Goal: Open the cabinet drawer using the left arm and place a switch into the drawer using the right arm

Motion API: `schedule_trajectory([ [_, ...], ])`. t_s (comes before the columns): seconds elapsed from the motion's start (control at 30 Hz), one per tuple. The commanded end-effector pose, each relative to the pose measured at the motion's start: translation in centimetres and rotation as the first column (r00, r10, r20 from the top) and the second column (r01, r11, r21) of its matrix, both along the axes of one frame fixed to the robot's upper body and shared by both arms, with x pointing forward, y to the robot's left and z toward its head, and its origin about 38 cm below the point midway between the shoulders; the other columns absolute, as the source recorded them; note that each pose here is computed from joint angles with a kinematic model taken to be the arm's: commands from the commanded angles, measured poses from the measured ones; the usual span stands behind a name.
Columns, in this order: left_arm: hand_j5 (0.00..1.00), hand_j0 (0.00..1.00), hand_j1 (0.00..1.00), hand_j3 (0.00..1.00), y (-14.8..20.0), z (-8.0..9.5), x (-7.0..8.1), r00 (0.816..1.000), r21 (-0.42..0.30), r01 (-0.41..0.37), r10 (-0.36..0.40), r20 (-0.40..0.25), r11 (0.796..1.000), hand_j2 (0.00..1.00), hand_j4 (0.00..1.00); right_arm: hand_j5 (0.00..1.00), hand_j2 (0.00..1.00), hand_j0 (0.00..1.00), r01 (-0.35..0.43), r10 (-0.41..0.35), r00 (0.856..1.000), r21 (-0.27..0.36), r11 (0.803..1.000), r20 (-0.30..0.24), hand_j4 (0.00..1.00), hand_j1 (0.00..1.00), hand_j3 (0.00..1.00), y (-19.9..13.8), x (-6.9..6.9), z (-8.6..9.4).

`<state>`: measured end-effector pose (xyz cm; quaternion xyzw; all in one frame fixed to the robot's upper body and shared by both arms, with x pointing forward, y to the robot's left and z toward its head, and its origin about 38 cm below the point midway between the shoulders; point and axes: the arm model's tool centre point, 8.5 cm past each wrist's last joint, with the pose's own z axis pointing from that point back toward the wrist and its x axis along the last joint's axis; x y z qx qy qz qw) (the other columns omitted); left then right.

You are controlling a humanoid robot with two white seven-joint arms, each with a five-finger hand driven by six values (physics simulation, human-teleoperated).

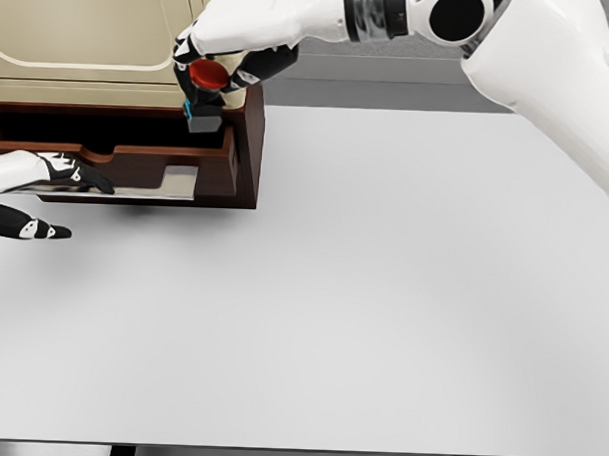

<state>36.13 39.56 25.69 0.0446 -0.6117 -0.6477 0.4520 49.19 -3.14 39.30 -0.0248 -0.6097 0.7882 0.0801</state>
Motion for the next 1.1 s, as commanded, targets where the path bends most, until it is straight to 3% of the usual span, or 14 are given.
schedule_trajectory([
  [0.0,0.78,0.78,0.78,0.78,-1.1,-1.3,-1.0,0.996,0.05,0.085,-0.085,-0.014,0.995,0.78,0.78,0.46,0.46,0.46,0.007,-0.007,1.0,0.008,1.0,-0.014,0.46,0.46,0.46,0.4,0.3,-0.1],
  [0.3,0.77,0.77,0.77,0.77,-1.0,-1.7,-1.4,0.997,0.048,0.08,-0.078,-0.026,0.996,0.77,0.77,0.46,0.46,0.46,0.025,-0.025,0.999,-0.003,1.0,-0.037,0.46,0.46,0.46,1.5,1.1,-1.0],
  [0.7,0.77,0.77,0.77,0.77,-1.1,-2.3,-2.4,0.995,0.038,0.085,-0.083,-0.054,0.996,0.77,0.77,0.46,0.46,0.46,0.019,-0.019,0.999,-0.002,1.0,-0.041,0.46,0.46,0.46,2.0,1.0,-1.1],
  [1.07,0.76,0.76,0.76,0.76,-0.4,-1.6,-3.0,0.997,0.037,0.064,-0.062,-0.053,0.997,0.76,0.76,0.51,0.51,0.51,0.014,-0.014,0.999,-0.006,1.0,-0.042,0.51,0.51,0.51,2.3,0.9,-1.2],
])
